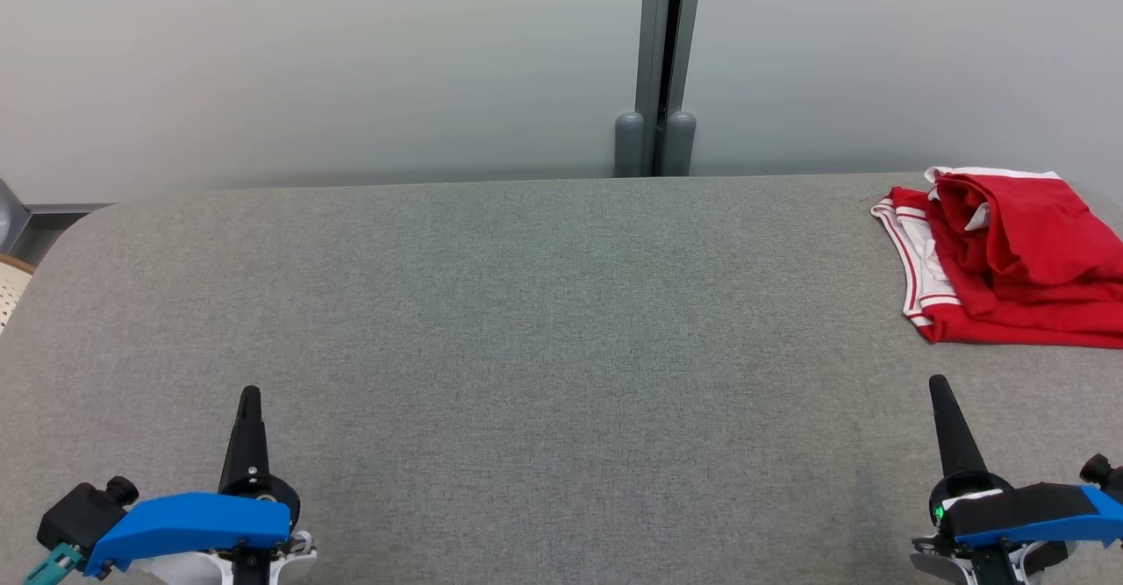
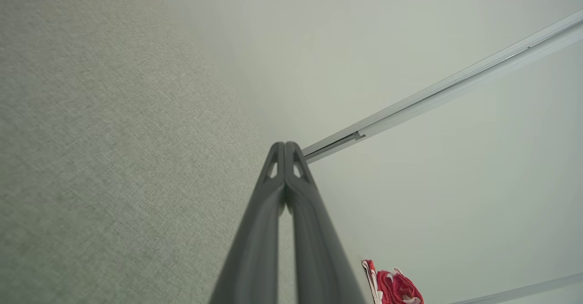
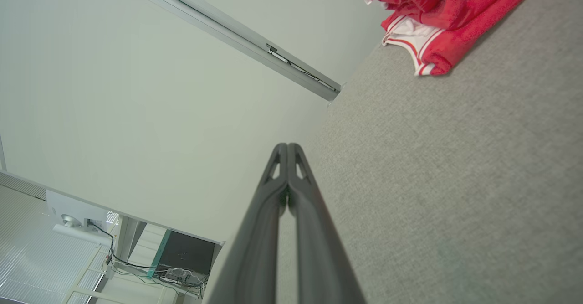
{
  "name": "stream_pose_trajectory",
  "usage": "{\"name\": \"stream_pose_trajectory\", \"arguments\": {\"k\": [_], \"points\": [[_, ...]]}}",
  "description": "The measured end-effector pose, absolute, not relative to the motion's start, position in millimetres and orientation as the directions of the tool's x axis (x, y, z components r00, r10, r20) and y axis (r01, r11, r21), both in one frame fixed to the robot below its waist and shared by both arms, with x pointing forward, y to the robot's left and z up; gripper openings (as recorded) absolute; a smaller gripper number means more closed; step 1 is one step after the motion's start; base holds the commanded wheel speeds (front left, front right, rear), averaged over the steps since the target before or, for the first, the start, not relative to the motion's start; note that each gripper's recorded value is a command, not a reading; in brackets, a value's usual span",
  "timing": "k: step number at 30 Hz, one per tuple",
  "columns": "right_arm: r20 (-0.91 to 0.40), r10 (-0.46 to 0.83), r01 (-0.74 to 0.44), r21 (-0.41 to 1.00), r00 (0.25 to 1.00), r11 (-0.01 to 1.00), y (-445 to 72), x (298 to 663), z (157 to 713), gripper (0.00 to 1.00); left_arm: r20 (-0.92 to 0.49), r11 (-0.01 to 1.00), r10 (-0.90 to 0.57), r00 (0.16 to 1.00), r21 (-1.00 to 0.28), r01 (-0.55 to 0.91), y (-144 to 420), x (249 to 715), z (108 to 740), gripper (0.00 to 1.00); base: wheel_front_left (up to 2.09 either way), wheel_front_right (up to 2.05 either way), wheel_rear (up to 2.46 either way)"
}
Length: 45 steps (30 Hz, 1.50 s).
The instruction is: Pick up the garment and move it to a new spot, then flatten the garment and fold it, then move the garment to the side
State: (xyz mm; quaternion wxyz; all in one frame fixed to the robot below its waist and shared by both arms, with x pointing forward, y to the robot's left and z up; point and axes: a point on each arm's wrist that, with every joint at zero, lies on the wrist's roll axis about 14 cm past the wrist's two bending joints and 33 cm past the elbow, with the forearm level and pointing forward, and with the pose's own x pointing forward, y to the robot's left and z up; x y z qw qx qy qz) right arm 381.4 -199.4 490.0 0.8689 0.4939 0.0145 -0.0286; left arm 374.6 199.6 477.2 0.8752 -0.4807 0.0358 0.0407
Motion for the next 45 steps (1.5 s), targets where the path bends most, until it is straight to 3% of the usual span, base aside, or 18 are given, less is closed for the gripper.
{"name": "stream_pose_trajectory", "arguments": {"k": [45], "points": [[-0.03, -0.008, 0.031, 0.991, 1.0, 0.13, -199, 386, 499, 0.0, -0.051, 0.138, 0.009, 0.999, -0.989, -0.052, 200, 384, 494, 0.0, 0.0, 0.0, 0.0]]}}
